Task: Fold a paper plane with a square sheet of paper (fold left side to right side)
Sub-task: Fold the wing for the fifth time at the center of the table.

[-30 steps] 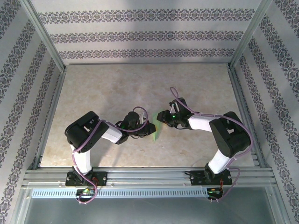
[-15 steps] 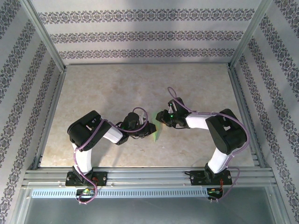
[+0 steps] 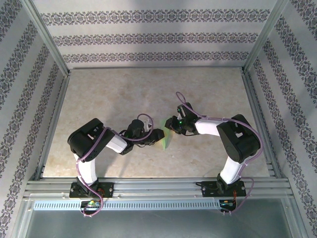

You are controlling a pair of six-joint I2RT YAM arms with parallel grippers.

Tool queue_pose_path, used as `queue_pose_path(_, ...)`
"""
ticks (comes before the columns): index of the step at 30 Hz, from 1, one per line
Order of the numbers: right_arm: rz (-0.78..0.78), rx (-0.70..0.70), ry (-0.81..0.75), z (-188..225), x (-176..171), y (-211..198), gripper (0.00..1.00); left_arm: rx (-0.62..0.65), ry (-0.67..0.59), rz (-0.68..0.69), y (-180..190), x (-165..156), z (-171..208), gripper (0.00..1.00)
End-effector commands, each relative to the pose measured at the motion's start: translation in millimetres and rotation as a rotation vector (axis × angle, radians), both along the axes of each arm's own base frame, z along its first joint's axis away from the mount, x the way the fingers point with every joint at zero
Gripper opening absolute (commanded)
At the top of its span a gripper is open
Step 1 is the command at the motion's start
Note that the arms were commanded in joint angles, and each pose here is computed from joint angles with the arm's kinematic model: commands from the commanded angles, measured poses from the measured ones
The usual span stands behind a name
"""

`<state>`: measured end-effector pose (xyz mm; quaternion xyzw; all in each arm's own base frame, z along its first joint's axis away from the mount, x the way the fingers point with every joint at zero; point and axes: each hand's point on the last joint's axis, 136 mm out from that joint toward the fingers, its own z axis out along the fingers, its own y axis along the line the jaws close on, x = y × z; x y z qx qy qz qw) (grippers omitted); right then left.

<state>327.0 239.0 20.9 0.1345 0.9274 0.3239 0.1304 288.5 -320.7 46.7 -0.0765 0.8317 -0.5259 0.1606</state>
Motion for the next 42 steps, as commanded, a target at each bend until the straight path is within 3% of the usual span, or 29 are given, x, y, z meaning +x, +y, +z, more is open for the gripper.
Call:
queue_pose_path(1,0.007,-0.079,0.057,-23,-12,-7,0.35,0.019,-0.01,0.023,13,5,5,0.4)
queue_pose_path(15,0.011,-0.077,0.06,-23,-13,-7,0.35,0.024,0.052,0.02,4,22,-6,0.42)
queue_pose_path(18,0.011,-0.076,0.062,-23,-13,-7,0.35,0.035,0.051,0.016,2,24,-8,0.37)
queue_pose_path(28,0.016,-0.084,0.066,-25,-14,-7,0.34,0.116,0.053,0.027,6,30,-19,0.07)
queue_pose_path(42,0.034,-0.088,0.06,-22,-15,-5,0.34,0.202,0.084,0.033,13,30,-42,0.02)
